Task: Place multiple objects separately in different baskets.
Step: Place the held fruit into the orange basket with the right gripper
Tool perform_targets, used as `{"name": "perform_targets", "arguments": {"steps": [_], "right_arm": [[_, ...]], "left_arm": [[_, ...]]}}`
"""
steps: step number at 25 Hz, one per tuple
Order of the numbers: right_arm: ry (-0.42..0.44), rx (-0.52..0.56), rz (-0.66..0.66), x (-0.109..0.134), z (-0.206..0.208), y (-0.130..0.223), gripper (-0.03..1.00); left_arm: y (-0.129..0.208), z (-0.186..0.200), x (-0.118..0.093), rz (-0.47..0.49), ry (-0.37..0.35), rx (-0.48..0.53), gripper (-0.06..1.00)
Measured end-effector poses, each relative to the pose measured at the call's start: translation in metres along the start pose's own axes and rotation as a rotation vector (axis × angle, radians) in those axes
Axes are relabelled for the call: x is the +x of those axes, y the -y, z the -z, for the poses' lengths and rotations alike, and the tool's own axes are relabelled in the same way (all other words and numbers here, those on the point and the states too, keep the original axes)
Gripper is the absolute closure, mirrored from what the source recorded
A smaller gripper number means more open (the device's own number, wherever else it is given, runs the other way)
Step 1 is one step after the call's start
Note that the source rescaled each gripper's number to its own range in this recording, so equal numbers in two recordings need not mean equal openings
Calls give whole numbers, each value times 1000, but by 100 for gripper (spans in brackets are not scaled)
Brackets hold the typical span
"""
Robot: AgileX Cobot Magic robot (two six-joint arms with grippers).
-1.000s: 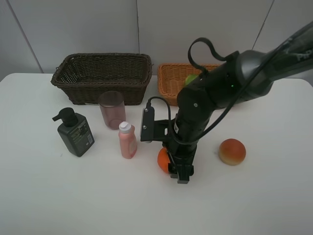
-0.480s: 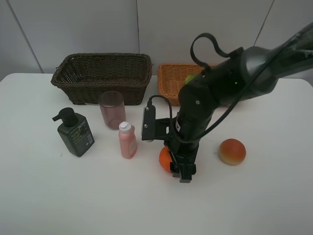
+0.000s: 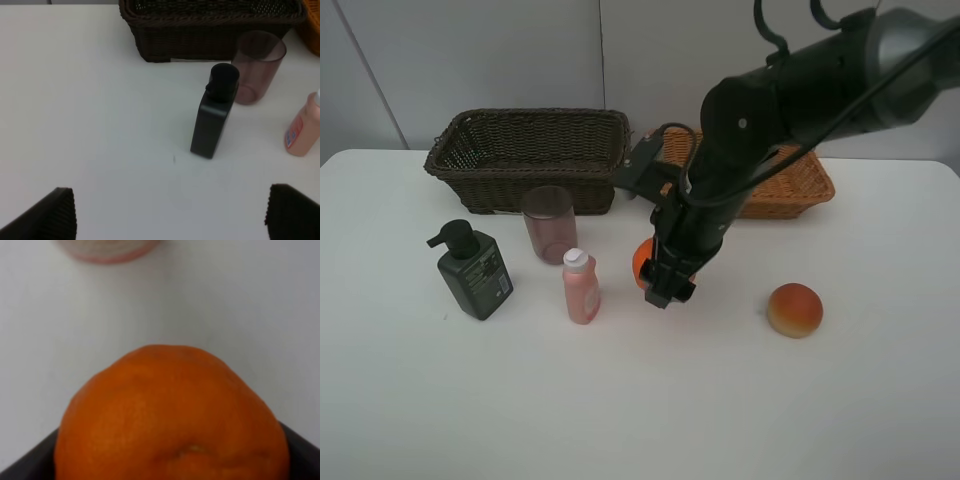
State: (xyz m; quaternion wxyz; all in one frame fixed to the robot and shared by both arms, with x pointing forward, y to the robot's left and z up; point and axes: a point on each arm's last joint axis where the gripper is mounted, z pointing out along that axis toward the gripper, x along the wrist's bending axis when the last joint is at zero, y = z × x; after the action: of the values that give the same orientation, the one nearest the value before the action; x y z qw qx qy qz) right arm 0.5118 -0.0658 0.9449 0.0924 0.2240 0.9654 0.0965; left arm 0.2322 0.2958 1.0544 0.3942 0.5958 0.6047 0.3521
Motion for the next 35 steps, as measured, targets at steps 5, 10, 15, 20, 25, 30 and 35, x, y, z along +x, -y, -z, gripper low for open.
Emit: {"name": "perform_targets", "arguments": {"steps": [5,10,15,20,25,30,35], "right_arm": [[77,-54,-357,-41,26,-13,59],[177,-72,-647,-90,39,-8,59],[305,-103,-852,-144,37,16,59],[349,-165,-962,-182,26,38,59],[363,-189,-1015,-207,2,58,59],[368,-216,-1019,-219,-20,66,59],[371,-256,-1006,-221,-23,64,59]], "left_arm": [[0,0,0,0,0,0,-3],[0,0,0,0,0,0,-3],[0,0,0,0,0,0,-3],[0,0,0,0,0,0,-3],[0,0,0,0,0,0,-3],[0,0,0,0,0,0,-3],[0,0,0,0,0,0,-3]]}}
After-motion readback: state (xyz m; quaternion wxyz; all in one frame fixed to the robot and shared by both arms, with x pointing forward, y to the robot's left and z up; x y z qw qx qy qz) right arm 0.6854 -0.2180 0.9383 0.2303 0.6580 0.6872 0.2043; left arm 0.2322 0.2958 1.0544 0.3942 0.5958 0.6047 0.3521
